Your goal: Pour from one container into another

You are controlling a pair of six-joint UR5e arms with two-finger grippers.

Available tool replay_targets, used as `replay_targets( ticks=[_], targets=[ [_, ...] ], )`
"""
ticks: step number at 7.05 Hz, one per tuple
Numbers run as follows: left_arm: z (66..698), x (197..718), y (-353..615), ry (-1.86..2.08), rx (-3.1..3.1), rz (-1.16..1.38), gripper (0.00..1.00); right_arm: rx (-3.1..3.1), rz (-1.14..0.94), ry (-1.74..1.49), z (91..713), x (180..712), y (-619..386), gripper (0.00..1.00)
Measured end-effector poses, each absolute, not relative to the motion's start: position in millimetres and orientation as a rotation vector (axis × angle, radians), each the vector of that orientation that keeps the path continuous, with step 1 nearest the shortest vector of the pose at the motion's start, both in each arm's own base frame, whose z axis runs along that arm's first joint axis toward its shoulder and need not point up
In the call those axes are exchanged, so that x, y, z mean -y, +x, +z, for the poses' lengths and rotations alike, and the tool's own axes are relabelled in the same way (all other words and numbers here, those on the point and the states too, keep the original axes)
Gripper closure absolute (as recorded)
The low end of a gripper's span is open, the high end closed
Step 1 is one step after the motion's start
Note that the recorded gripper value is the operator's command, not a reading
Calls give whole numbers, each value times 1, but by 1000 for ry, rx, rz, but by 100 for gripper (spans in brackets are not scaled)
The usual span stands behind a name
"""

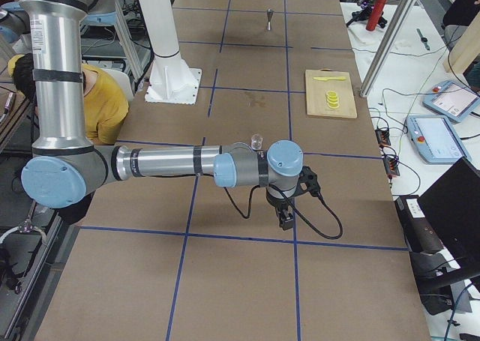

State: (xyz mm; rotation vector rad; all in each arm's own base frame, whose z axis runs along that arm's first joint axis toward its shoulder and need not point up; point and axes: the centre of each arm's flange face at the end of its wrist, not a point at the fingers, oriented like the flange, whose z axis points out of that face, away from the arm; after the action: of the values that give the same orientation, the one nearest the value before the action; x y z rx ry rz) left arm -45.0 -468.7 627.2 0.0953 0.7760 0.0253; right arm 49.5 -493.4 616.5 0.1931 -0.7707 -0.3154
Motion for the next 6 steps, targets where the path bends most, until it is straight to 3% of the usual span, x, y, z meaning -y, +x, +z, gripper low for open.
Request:
replay_targets(
  ticks=[6],
  targets=[
    [618, 421, -35, 102, -765, 186, 0, 778, -250, 154, 619, 495, 49, 0]
  ],
)
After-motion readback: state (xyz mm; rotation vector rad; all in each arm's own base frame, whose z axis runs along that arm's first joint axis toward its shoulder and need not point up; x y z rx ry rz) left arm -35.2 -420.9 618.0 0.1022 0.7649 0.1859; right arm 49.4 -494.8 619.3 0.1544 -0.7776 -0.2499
